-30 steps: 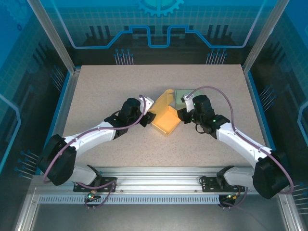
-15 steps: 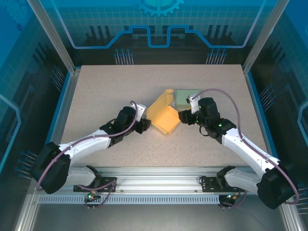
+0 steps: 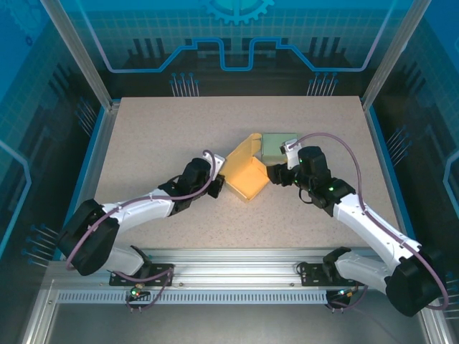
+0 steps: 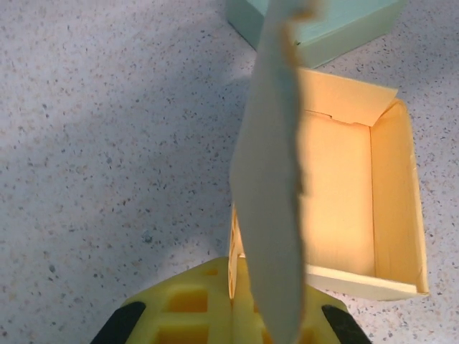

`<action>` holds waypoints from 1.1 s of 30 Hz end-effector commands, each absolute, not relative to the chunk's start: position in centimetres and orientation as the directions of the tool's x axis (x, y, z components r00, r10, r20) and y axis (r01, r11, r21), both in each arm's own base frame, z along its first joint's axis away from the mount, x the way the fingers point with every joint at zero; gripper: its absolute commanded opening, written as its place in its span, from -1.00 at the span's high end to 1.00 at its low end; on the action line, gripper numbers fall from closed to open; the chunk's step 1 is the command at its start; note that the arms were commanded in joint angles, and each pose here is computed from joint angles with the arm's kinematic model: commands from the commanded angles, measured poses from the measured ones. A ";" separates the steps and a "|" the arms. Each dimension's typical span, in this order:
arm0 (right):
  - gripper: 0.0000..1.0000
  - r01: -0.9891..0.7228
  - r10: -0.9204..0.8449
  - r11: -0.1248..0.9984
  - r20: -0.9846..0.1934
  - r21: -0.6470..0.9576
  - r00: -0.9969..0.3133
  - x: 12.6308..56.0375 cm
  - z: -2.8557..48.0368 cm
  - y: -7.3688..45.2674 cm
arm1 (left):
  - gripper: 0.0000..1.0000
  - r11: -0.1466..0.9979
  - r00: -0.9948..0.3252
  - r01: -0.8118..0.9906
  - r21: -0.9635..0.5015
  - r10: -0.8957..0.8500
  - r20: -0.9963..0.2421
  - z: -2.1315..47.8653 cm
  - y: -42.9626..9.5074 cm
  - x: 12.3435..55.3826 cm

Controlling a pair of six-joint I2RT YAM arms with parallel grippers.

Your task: Fold the paper box

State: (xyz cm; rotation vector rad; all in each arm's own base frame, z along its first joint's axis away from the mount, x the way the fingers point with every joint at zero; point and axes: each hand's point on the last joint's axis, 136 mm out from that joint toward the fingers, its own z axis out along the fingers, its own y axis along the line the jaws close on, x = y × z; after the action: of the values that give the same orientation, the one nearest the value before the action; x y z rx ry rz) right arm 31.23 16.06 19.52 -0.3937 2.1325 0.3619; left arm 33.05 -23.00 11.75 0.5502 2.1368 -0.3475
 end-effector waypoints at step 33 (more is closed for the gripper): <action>-0.24 -0.320 -0.067 0.928 -0.762 0.189 -0.644 32.6 13.9 11.6 | 1.00 0.280 -0.219 0.958 -0.064 0.571 -0.791 13.7 -26.9 32.5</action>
State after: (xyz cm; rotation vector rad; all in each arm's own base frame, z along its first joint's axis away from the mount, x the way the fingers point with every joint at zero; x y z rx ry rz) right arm 32.17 10.91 13.80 -0.2316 2.2759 0.3382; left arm 32.44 -26.56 12.28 1.3506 1.9523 -0.7266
